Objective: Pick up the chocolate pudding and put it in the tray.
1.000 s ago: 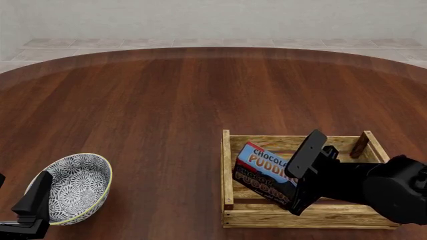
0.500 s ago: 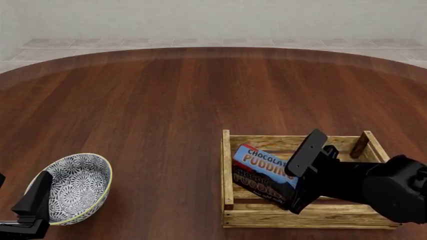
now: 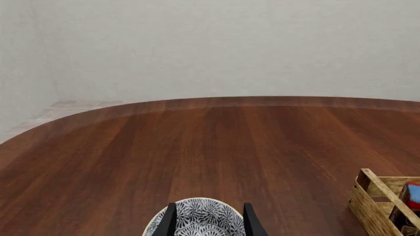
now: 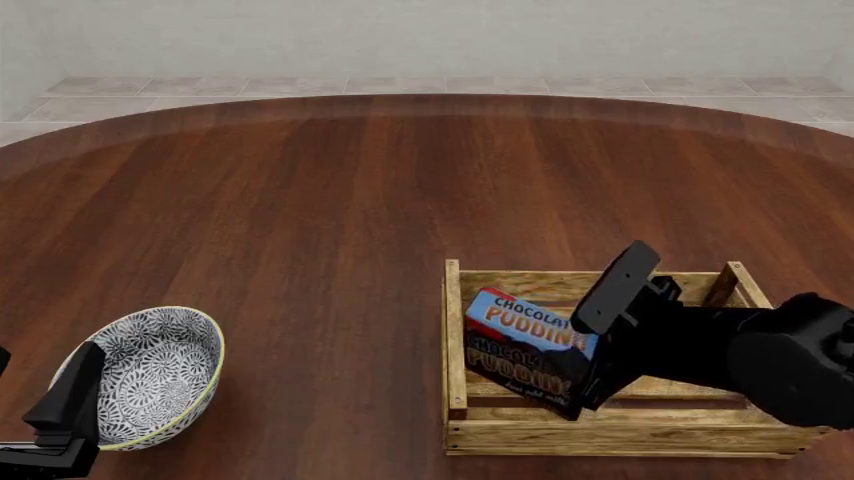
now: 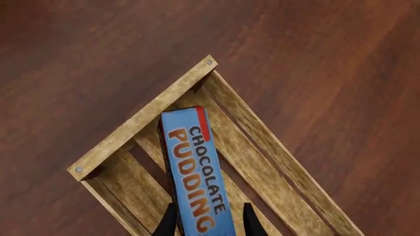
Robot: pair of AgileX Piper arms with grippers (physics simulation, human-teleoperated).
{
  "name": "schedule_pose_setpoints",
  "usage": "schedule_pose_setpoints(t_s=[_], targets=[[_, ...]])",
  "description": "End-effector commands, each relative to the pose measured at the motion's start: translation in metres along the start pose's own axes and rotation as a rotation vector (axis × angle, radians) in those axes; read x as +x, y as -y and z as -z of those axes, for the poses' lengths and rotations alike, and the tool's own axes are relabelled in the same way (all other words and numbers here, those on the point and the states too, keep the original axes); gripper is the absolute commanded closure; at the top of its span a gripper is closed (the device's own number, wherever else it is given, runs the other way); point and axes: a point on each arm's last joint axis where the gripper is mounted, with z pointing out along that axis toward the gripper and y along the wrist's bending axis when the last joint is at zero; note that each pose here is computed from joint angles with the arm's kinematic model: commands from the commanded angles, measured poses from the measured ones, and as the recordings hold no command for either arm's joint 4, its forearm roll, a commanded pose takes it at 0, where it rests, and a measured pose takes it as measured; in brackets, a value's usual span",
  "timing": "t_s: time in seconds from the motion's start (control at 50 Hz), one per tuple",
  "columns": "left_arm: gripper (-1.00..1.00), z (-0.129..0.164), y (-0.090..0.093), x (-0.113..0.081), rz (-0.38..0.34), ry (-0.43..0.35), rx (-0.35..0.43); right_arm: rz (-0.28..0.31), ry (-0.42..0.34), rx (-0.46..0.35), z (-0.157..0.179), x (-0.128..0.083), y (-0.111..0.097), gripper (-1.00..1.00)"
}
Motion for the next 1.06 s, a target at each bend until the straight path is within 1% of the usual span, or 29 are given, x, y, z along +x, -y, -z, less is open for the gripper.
schedule_pose_setpoints(t_s=[0.02, 0.12, 0.26, 0.36, 0.42, 0.46, 0.48, 0.5, 0.52, 0.54, 0.58, 0.6, 0.62, 0.64, 0.66, 0.7, 0.72, 0.74, 0.78, 0.8, 0.82, 0.84, 0.88, 0.9, 0.92, 0.96, 1.0, 1.06], targets=[[-1.0, 0.0, 0.0, 0.0, 0.0, 0.0, 0.0, 0.0, 0.025, 0.01, 0.013, -0.011, 0.004, -1.0], [-1.0, 0.0, 0.0, 0.0, 0.0, 0.0, 0.0, -0.001, 0.042, 0.015, 0.023, -0.016, 0.006, -1.0], [-1.0, 0.0, 0.0, 0.0, 0.0, 0.0, 0.0, 0.012, 0.061, 0.029, 0.034, -0.022, 0.01, -1.0], [-1.0, 0.0, 0.0, 0.0, 0.0, 0.0, 0.0, 0.04, 0.084, 0.04, 0.051, -0.028, 0.013, -1.0], [-1.0, 0.0, 0.0, 0.0, 0.0, 0.0, 0.0, 0.046, 0.091, 0.058, 0.058, -0.03, 0.017, -1.0], [-1.0, 0.0, 0.0, 0.0, 0.0, 0.0, 0.0, 0.058, 0.102, 0.059, 0.065, -0.031, 0.017, -1.0], [-1.0, 0.0, 0.0, 0.0, 0.0, 0.0, 0.0, 0.056, 0.108, 0.076, 0.069, -0.032, 0.02, -1.0], [-1.0, 0.0, 0.0, 0.0, 0.0, 0.0, 0.0, 0.058, 0.112, 0.072, 0.073, -0.034, 0.019, -1.0], [-1.0, 0.0, 0.0, 0.0, 0.0, 0.0, 0.0, 0.069, 0.122, 0.077, 0.079, -0.034, 0.019, -1.0], [-1.0, 0.0, 0.0, 0.0, 0.0, 0.0, 0.0, 0.07, 0.129, 0.094, 0.084, -0.034, 0.022, -1.0], [-1.0, 0.0, 0.0, 0.0, 0.0, 0.0, 0.0, 0.07, 0.135, 0.095, 0.088, -0.035, 0.022, -1.0], [-1.0, 0.0, 0.0, 0.0, 0.0, 0.0, 0.0, 0.087, 0.145, 0.107, 0.096, -0.035, 0.023, -1.0], [-1.0, 0.0, 0.0, 0.0, 0.0, 0.0, 0.0, 0.088, 0.168, 0.129, 0.108, -0.037, 0.026, -1.0], [-1.0, 0.0, 0.0, 0.0, 0.0, 0.0, 0.0, 0.088, 0.168, 0.129, 0.108, -0.037, 0.026, -1.0], [-1.0, 0.0, 0.0, 0.0, 0.0, 0.0, 0.0, 0.103, 0.183, 0.131, 0.118, -0.037, 0.024, -1.0], [-1.0, 0.0, 0.0, 0.0, 0.0, 0.0, 0.0, 0.108, 0.199, 0.154, 0.13, -0.037, 0.026, -1.0], [-1.0, 0.0, 0.0, 0.0, 0.0, 0.0, 0.0, 0.122, 0.209, 0.154, 0.137, -0.036, 0.024, -1.0], [-1.0, 0.0, 0.0, 0.0, 0.0, 0.0, 0.0, 0.134, 0.209, 0.164, 0.14, -0.034, 0.024, -1.0], [-1.0, 0.0, 0.0, 0.0, 0.0, 0.0, 0.0, 0.134, 0.209, 0.164, 0.14, -0.034, 0.024, -1.0], [-1.0, 0.0, 0.0, 0.0, 0.0, 0.0, 0.0, 0.14, 0.224, 0.172, 0.15, -0.033, 0.023, -1.0], [-1.0, 0.0, 0.0, 0.0, 0.0, 0.0, 0.0, 0.152, 0.229, 0.175, 0.154, -0.031, 0.022, -1.0], [-1.0, 0.0, 0.0, 0.0, 0.0, 0.0, 0.0, 0.158, 0.232, 0.195, 0.16, -0.028, 0.023, -1.0], [-1.0, 0.0, 0.0, 0.0, 0.0, 0.0, 0.0, 0.171, 0.245, 0.2, 0.169, -0.026, 0.021, -1.0], [-1.0, 0.0, 0.0, 0.0, 0.0, 0.0, 0.0, 0.172, 0.256, 0.214, 0.177, -0.025, 0.021, -1.0], [-1.0, 0.0, 0.0, 0.0, 0.0, 0.0, 0.0, 0.172, 0.256, 0.214, 0.177, -0.025, 0.021, -1.0], [-1.0, 0.0, 0.0, 0.0, 0.0, 0.0, 0.0, 0.172, 0.281, 0.248, 0.195, -0.022, 0.02, -1.0], [-1.0, 0.0, 0.0, 0.0, 0.0, 0.0, 0.0, 0.178, 0.291, 0.274, 0.206, -0.018, 0.019, -1.0], [-1.0, 0.0, 0.0, 0.0, 0.0, 0.0, 0.0, 0.172, 0.313, 0.295, 0.221, -0.013, 0.016, -1.0]])
